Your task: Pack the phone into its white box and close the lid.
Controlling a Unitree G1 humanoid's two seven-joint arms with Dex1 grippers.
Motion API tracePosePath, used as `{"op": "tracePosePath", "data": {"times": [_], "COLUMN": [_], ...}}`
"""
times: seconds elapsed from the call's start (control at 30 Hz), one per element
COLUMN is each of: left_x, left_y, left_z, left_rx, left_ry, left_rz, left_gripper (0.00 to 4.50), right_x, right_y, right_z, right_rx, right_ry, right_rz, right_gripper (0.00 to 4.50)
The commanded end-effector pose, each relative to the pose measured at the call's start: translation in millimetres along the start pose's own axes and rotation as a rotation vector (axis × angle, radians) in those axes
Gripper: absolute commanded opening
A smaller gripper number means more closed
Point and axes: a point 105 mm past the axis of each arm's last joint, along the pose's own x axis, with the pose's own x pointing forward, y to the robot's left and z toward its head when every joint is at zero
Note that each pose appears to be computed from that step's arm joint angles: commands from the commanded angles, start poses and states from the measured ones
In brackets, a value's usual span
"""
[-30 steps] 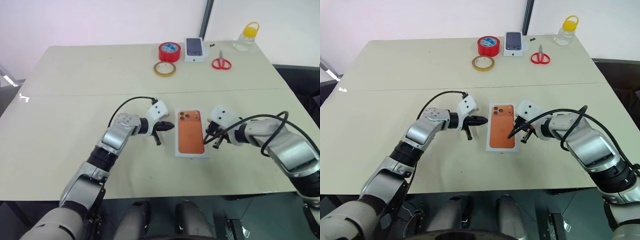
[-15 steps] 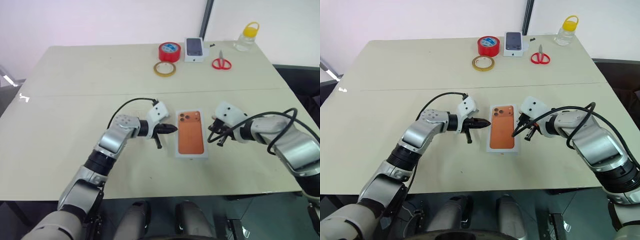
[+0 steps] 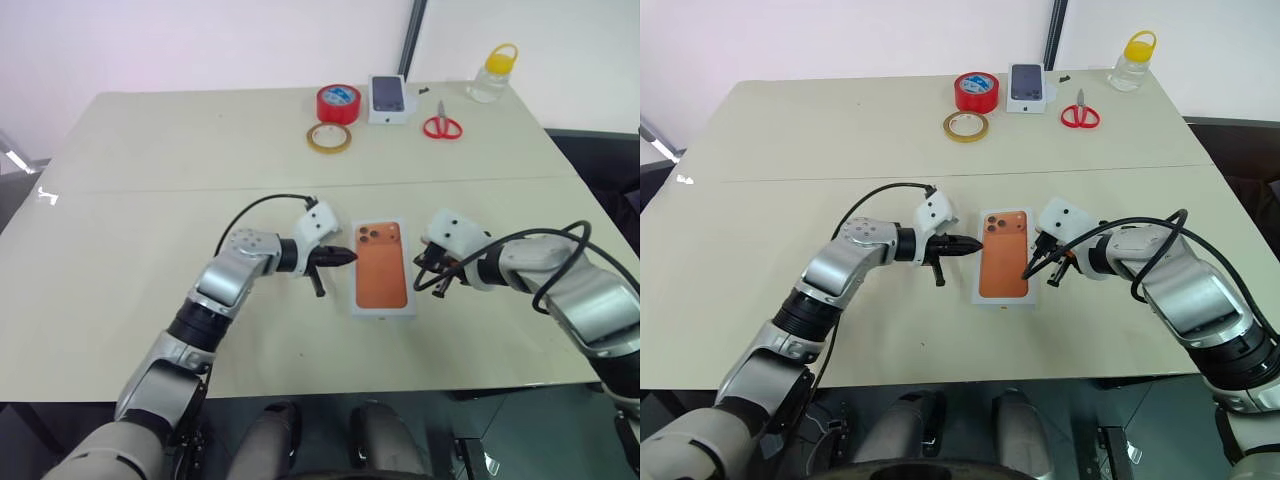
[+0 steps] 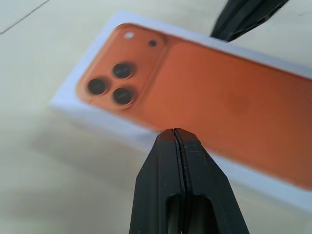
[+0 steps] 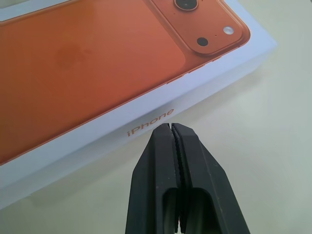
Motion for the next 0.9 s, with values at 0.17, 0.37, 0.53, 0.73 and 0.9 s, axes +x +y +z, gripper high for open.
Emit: {"op": "tracePosePath", "data": {"times": [0.17,0.37,0.53,0.73,0.9], "left_x": [-9.7,6.1,13.6,15.0,13.9], "left_y": [0.3,-13.4,-19.0,-16.8,-13.7], "left_z": [6.1,-3.2,-5.0,2.9,14.6], "left_rx": [0.071,0.108,0.112,0.097,0.057], "left_ry": [0.023,0.077,0.083,0.038,-0.023], "left_rz": [-0.032,-0.1,-0.125,-0.109,-0.086], "left_gripper": [0.0,0.0,0.0,0.0,0.0], "right_x": [-2.9,-0.4,-0.4,-0.6,-0.6], "right_y": [-2.1,-1.2,0.0,0.0,0.2], "right_z": [7.2,8.1,8.4,7.9,7.5], "right_rx": [-0.021,-0.02,-0.018,-0.014,-0.014], "right_ry": [-0.027,-0.03,-0.032,-0.032,-0.03], "right_rz": [-0.025,-0.02,-0.02,-0.023,-0.02], "right_gripper": [0.05,0.05,0.05,0.05,0.05]}}
